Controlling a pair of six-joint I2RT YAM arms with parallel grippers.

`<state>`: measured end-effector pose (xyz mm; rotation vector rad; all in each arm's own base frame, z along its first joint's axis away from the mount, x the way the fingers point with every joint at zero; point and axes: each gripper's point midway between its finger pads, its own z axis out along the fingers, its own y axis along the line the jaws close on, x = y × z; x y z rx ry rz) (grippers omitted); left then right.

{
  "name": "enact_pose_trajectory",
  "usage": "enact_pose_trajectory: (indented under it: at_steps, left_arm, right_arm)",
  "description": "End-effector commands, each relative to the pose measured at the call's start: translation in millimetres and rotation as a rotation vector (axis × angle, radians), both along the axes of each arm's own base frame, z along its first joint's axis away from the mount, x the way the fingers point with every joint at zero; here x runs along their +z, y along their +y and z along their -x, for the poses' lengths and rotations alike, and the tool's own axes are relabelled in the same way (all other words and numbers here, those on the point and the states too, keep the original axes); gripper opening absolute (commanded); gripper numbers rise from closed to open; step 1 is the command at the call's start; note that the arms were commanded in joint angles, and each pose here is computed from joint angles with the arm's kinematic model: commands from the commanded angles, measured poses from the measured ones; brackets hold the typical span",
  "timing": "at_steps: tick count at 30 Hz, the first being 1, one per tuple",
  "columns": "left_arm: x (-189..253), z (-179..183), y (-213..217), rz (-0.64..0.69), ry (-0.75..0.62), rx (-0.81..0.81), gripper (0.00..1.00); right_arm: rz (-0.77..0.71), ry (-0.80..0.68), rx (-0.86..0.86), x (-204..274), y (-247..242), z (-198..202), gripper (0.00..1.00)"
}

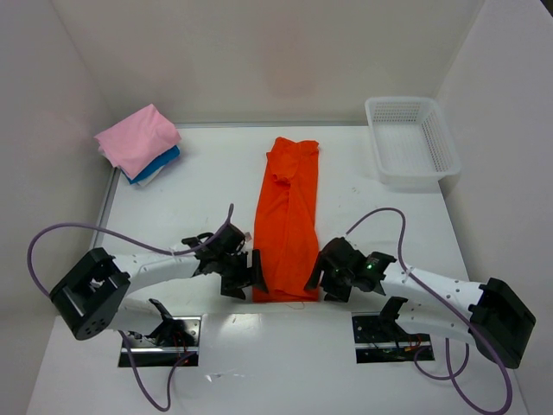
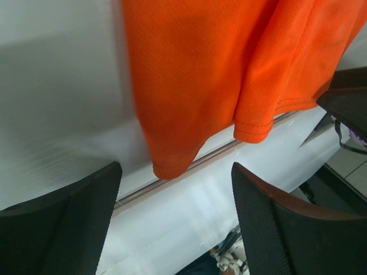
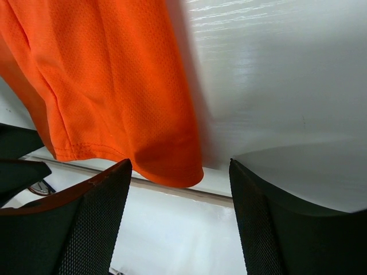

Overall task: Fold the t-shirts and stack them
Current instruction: Grab the bottom of the folded rectangular tshirt with both arms

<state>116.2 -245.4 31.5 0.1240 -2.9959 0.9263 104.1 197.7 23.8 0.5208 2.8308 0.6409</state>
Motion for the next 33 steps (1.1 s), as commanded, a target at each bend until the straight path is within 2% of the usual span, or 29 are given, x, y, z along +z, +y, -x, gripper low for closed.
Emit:
enact_pose_trajectory:
  at_steps: [1, 9, 14, 18, 29, 32, 33]
  left_arm:
    - [-7.8, -2.7, 5.5, -0.033, -0.011, 0.07, 0.84]
    - [-8.6, -0.8, 2.0, -0.057, -0.017, 0.109, 0.77]
    - [-11.4, -5.2, 4.3, -0.103, -0.039, 0.154, 0.69]
    - [-10.3, -5.7, 2.4, -0.109, -0.044, 0.186, 0.62]
    - [-17.7, -3.8, 9.0, -0.148, -0.036, 0.249, 0.52]
    - [-24.6, -2.5, 9.3, -0.177, -0.027, 0.242, 0.5]
    - [-26.3, -0.2, 7.1, -0.178, -0.027, 0.23, 0.47]
  right_arm:
    - [-0.039, -0.045, -0.016, 4.0, 6.8, -7.2, 0.74]
    - [-0.046, -0.05, -0.016, 0.2, 6.7, -7.1, 0.71]
    - [-0.063, -0.048, -0.019, -1.5, 7.5, -5.5, 0.59]
    - [-0.076, -0.048, -0.015, -1.4, 8.3, -4.1, 0.54]
    - [-0.086, -0.062, -0.007, -2.3, 13.8, -8.8, 0.47]
    - [-0.093, -0.068, -0.006, -1.2, 15.3, -10.1, 0.43]
    - [-0.093, -0.068, -0.006, -1.2, 15.3, -10.1, 0.41]
